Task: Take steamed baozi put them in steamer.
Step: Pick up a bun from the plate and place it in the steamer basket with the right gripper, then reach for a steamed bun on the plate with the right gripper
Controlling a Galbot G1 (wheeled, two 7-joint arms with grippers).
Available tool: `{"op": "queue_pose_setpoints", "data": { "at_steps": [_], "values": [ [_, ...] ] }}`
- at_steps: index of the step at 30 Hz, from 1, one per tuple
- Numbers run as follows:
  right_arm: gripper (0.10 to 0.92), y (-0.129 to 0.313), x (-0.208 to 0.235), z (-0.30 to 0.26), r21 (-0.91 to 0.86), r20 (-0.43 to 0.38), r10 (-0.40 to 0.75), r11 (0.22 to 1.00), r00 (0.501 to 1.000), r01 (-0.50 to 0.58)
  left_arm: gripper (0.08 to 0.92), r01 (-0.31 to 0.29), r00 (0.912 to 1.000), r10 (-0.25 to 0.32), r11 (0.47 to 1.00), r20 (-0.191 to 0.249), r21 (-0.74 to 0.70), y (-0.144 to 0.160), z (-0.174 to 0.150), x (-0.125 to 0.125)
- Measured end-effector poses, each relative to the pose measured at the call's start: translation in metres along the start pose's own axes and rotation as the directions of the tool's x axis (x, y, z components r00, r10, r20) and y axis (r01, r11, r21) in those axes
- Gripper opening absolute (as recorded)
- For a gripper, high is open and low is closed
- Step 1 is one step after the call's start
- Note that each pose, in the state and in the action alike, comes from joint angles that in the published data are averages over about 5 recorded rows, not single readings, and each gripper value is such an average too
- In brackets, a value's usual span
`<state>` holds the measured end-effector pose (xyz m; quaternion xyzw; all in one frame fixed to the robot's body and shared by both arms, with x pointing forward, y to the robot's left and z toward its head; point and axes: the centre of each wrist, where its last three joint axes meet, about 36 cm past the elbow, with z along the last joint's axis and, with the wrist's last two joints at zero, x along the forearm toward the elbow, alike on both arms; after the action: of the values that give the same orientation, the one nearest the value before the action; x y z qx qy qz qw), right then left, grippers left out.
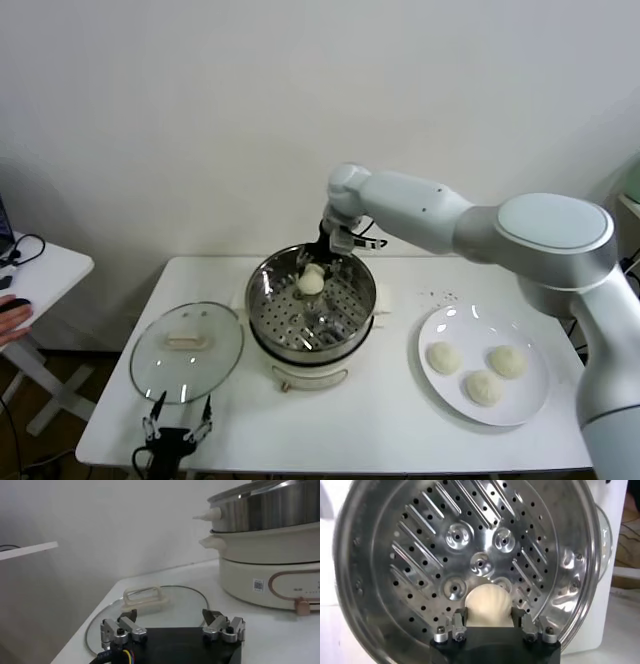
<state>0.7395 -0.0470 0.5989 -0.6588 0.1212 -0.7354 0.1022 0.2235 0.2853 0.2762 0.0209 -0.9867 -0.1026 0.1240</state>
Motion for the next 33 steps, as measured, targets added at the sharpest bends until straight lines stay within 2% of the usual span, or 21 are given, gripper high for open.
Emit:
{"op": "queue_pose_setpoints", "data": {
  "at_steps": [5,11,16,24,29,33],
  "values": [
    [0.813,0.001,0.002,0.002,-0.011,-0.002,0.010,1.000,1.000,-0.010,0.823,-0.001,1.0000,0.001,1.000,0.003,0.000,0.000,-0.001,-0.001],
    [0.822,0.007,0.019,0.005,-0.029,0.002,0.020,0.999,1.000,-0.020,0.823,-0.004,1.0000,0.004,1.000,0.006,0.000,-0.001,-0.002,0.000],
    [0.823,0.020,0.050,0.006,-0.069,0.024,0.019,0.997,1.000,-0.017,0.823,-0.006,1.0000,0.006,1.000,0.006,-0.003,-0.002,-0.003,0.002],
    [0.823,0.075,0.122,-0.001,-0.229,0.110,0.014,0.973,0.994,0.012,0.823,-0.017,0.9998,0.017,1.000,0.007,-0.006,-0.005,-0.004,0.001],
    [0.823,0.119,0.164,-0.010,-0.381,0.106,0.008,0.924,0.994,0.033,0.823,-0.023,0.9997,0.023,1.000,0.009,-0.011,-0.005,-0.005,-0.001],
    [0.823,0.153,0.187,-0.022,-0.558,0.057,-0.010,0.829,0.998,0.040,0.823,-0.025,0.9997,0.025,1.000,0.007,-0.015,-0.004,-0.004,-0.001]
  ]
}}
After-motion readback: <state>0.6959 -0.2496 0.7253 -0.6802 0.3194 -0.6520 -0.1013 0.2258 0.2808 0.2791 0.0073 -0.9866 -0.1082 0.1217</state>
